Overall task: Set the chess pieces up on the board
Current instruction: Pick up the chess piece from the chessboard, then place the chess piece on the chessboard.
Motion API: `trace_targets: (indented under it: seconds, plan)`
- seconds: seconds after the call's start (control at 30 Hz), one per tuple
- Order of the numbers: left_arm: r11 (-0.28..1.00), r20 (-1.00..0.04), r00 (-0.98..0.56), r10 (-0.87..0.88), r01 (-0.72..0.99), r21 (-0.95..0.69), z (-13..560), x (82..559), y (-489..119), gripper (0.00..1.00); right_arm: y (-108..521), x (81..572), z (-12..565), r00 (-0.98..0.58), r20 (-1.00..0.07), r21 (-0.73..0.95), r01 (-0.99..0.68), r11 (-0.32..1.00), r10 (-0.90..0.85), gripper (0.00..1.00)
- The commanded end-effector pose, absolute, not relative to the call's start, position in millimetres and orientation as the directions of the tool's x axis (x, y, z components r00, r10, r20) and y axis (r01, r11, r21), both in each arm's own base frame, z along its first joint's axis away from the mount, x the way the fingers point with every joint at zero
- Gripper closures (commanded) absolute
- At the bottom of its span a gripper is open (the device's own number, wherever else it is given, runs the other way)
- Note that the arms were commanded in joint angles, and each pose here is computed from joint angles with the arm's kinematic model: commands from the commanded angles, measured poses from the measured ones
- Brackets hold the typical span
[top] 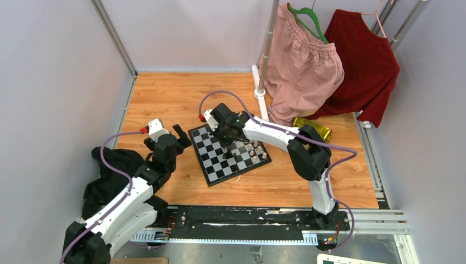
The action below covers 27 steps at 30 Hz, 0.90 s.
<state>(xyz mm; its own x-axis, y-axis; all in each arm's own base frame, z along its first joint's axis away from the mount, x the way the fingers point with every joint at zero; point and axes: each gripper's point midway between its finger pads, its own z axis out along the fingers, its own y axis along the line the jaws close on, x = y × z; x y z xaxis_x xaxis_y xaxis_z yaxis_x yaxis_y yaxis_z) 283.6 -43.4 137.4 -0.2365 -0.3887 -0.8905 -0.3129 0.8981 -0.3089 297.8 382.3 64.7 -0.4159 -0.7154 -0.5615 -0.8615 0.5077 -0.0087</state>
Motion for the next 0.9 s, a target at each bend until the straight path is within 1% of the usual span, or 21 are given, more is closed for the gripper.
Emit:
trace_targets:
  seconds: [0.0,0.47,0.87]
  plan:
    - [0.888,-0.894,-0.205,-0.399,-0.33,-0.321,143,282,-39,0.01,401,304,81,-0.374,-0.588,-0.025,-0.878,0.478,-0.717,1.0]
    - [0.877,-0.883,-0.193,-0.428,-0.323,-0.354,147,272,-37,0.01,452,337,84,-0.327,-0.645,-0.027,-0.893,0.449,-0.69,1.0]
    - [0.878,-0.876,-0.206,-0.436,-0.311,-0.364,138,266,-38,0.02,486,360,78,-0.281,-0.672,-0.088,-0.889,0.45,-0.686,1.0]
